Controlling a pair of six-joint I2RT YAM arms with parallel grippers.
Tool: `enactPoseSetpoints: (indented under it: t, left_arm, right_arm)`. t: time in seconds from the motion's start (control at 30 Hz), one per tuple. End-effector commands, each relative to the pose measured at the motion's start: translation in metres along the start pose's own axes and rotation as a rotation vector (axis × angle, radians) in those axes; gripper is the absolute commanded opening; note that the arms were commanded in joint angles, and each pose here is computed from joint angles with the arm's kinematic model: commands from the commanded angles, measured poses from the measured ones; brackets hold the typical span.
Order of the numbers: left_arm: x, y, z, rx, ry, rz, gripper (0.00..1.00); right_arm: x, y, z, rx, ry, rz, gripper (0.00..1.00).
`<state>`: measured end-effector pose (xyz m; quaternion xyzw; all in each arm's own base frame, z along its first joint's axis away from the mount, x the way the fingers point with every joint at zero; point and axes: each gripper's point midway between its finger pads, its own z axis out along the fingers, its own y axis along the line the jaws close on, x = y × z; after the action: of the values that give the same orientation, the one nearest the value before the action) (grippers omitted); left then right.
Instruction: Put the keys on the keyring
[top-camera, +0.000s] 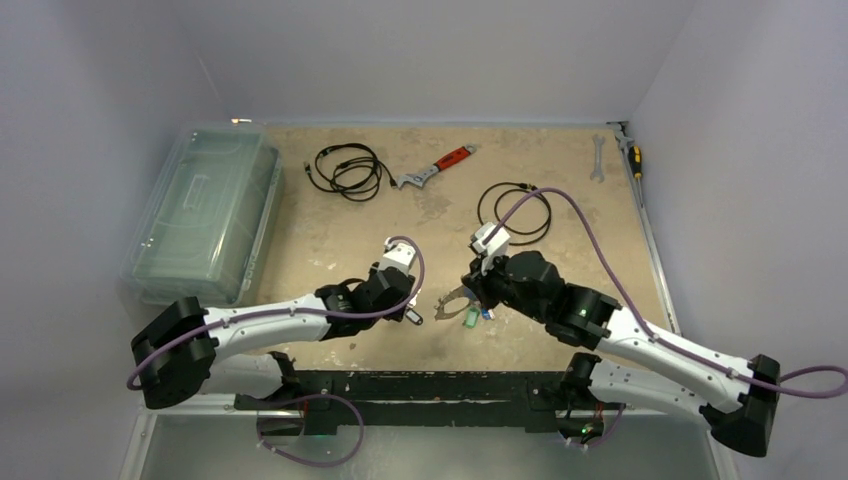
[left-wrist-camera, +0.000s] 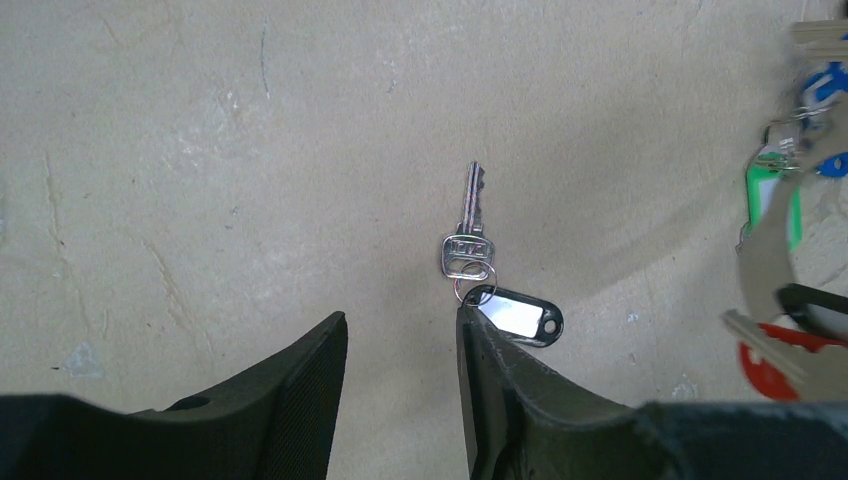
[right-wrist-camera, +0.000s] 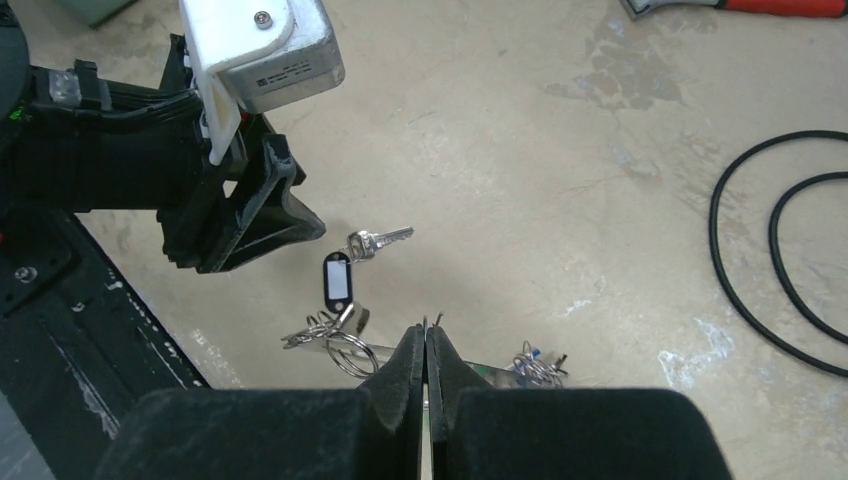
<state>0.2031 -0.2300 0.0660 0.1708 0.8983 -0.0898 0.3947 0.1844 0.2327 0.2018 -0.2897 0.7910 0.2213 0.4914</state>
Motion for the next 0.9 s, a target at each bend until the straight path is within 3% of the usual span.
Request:
enactPoseSetpoints:
  t: [0.0, 0.3, 0.67, 0.87]
  left_arm:
    - [0.009, -0.004, 0.007, 0.023, 0.009, -0.019, 0.42]
    - [0.001, -0.010, 0.009, 0.032, 0.010, 0.008, 0.39]
    - [-0.004, -0.019, -0.002, 0.114, -0.021, -0.010, 0.36]
    - [-0.005, -0.019, 0.000, 0.106, -0.006, 0.007, 0.33]
  right_arm:
    - [-0.017, 0.012, 0.020, -0.054, -0.100, -0.021, 0.00]
    - [0.018, 0.021, 0.054, -0.129, -0.079, -0.034, 0.00]
    - [-0.001, 0.034, 0.043, -0.229, -0.223, -0.155, 0.00]
    - [0.006, 0.030, 0.051, -0.205, -0.163, -0.190, 0.00]
